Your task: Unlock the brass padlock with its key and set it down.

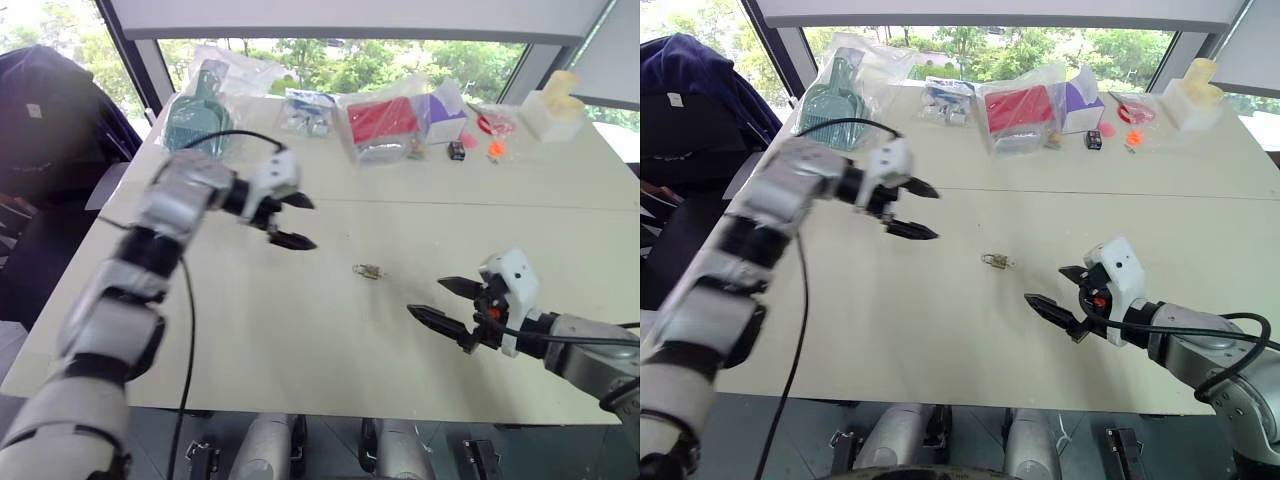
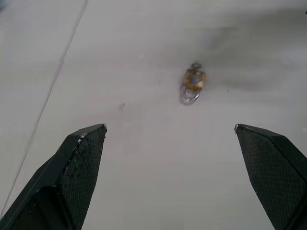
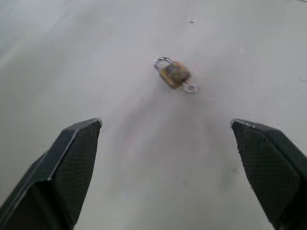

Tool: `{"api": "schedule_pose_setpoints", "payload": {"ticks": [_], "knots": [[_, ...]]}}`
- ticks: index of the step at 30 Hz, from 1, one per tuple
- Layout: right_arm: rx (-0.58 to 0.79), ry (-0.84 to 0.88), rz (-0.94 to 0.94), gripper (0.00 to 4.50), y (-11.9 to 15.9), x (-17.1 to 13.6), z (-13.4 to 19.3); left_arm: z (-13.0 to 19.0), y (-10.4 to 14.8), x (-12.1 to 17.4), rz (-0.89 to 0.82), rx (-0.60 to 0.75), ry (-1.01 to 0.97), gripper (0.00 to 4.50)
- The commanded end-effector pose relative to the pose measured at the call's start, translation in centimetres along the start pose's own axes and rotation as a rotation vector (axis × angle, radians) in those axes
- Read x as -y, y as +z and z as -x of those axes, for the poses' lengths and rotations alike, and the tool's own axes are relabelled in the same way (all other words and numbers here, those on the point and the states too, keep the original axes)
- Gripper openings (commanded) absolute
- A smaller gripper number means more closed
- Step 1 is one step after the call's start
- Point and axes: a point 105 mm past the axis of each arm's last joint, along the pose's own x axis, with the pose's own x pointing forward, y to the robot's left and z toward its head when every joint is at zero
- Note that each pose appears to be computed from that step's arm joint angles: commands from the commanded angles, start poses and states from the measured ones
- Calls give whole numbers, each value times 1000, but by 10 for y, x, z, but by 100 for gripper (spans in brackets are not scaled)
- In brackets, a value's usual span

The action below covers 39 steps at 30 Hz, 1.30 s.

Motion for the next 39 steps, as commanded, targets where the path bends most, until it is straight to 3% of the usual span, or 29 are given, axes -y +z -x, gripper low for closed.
{"api": "schedule_pose_setpoints", "payload": {"ticks": [1, 7, 20, 24, 29, 30, 33, 39], "knots": [[59, -55, 23, 448, 8, -3, 5, -23, 6, -4, -85, -57, -68, 448], [76, -132, -1, 448, 0, -6, 5, -67, -1, -1, -62, -144, -91, 448], [121, -190, -43, 448, -2, -12, 6, -101, -13, 11, -101, -277, -109, 448], [123, -195, -45, 450, -1, -12, 6, -98, -27, 19, -117, -344, -174, 329], [130, -188, -50, 450, 2, -11, 4, -91, -41, 22, -124, -393, -206, 94], [135, -180, -57, 450, 3, -11, 3, -90, -44, 21, -135, -401, -200, 69], [183, -151, -131, 450, 10, -11, -4, -88, -37, 13, -183, -353, -141, 70], [277, -29, -225, 450, 36, -14, -16, -50, 28, -11, -395, 41, 46, 70]]}}
